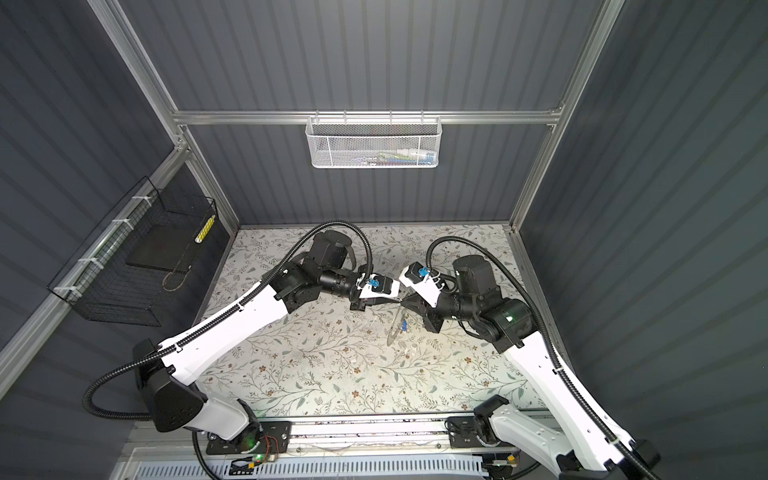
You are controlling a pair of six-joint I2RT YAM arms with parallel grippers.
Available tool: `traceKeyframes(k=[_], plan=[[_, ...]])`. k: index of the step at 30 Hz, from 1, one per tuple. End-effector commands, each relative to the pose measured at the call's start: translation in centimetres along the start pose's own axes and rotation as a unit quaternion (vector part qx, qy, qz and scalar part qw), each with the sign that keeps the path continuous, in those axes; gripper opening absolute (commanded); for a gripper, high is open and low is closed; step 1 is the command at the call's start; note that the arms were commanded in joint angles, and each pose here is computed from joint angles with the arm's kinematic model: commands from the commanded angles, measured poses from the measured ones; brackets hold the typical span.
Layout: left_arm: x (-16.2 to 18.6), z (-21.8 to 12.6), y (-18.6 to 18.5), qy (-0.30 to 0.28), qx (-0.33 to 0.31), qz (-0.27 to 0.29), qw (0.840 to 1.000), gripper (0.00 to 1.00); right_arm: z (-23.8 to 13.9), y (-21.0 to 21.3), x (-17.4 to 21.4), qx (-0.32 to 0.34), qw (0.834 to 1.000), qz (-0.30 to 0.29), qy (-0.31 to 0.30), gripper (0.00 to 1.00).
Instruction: Put the keys on the keyring
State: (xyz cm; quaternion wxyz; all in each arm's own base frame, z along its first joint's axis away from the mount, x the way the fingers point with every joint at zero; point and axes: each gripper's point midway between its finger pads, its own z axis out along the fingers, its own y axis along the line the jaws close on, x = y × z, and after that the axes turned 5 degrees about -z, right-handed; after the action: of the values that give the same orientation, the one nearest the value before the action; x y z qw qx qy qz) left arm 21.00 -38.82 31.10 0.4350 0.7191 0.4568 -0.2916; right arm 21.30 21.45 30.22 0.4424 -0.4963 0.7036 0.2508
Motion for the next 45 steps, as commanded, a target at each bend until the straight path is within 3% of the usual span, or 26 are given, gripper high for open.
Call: traceKeyframes(k=[1,13,19,27,33,45], plan=[[-0.2,0.2,-0.4,0.008,0.015,0.009,1.000,0.25,-0.7,0.1,-1.6,-0.002,1.000,-0.020,-0.022,0.00],[-0.7,0.3,-0.6,-0.001,0.022,0.015,1.000,0.15,0.2,0.6,-0.6,-0.019,0.999,-0.035,0.013,0.00],[-0.9,0.4,-1.0,-0.012,0.034,0.009,0.999,0.00,0.3,0.3,-0.7,-0.011,0.999,-0.042,0.012,0.03],[-1.5,0.3,-0.5,-0.036,0.019,-0.035,0.999,0.00,-0.8,-1.0,-0.6,0.048,0.997,-0.062,0.011,0.24],[-3.0,-1.3,0.8,-0.095,-0.006,-0.069,0.993,0.00,-1.9,-1.7,0.3,0.107,0.992,-0.057,-0.022,0.39],[-3.7,-2.5,1.4,-0.134,-0.027,-0.088,0.987,0.00,-1.3,-1.3,1.3,0.110,0.992,-0.038,-0.054,0.40]])
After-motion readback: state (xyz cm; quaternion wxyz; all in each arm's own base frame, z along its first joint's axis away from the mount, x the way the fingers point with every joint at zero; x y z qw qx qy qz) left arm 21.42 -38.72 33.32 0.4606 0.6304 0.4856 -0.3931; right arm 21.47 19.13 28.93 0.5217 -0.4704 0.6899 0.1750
